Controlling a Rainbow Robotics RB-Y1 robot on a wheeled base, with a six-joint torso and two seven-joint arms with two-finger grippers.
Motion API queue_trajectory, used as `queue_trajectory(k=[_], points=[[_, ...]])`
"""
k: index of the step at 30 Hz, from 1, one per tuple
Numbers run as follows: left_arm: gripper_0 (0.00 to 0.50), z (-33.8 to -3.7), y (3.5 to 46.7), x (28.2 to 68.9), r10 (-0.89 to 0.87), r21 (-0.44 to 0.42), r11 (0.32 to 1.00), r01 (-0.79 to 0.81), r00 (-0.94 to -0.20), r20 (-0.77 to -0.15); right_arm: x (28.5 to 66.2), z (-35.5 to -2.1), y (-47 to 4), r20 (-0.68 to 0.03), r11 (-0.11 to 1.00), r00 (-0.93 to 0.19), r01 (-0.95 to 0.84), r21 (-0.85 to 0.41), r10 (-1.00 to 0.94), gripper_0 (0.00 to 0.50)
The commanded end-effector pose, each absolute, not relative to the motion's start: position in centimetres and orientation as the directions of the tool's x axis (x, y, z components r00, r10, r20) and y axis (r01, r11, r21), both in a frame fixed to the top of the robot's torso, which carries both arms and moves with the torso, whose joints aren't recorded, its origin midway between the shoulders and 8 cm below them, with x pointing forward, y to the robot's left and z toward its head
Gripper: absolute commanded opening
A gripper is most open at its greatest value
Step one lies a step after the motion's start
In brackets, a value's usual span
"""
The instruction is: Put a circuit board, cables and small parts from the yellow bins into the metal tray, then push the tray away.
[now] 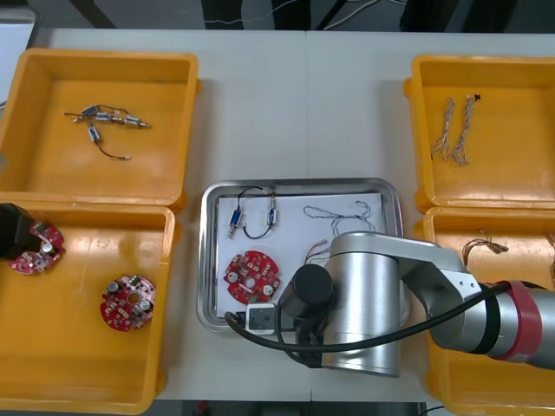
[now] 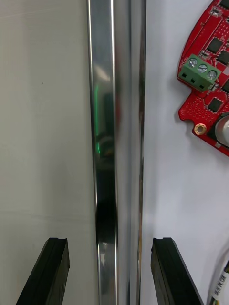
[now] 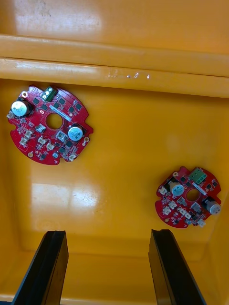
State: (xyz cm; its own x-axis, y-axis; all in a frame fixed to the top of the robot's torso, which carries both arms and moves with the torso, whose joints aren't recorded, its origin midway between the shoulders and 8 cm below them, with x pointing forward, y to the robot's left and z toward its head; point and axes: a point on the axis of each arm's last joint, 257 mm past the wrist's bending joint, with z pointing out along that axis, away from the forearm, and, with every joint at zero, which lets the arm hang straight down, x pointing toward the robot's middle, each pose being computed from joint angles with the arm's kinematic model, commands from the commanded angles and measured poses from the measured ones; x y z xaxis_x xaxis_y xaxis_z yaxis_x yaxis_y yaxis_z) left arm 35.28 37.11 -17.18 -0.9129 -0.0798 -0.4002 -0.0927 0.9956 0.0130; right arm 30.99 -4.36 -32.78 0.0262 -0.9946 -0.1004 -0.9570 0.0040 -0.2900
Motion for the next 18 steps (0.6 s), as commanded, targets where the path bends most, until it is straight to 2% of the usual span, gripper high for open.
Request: queue_trajectory(k=[1,18], points=[[0.500,-16.21,37.97,35.30,-0.005,0.066,0.997,-0.037,-0.903,-0.430,29.89,-33.09,-2.82,-0.126,0.002,0.035,-0.960,-0.281,-0.991,0.500],[0.500,-16.21,37.97,35.30,-0.005,0.066,0.997,-0.037,-0.903,-0.430,30.38,-32.82,-2.93,-0.097,-0.027,0.060,-0.950,-0.310,-0.993,0.500]])
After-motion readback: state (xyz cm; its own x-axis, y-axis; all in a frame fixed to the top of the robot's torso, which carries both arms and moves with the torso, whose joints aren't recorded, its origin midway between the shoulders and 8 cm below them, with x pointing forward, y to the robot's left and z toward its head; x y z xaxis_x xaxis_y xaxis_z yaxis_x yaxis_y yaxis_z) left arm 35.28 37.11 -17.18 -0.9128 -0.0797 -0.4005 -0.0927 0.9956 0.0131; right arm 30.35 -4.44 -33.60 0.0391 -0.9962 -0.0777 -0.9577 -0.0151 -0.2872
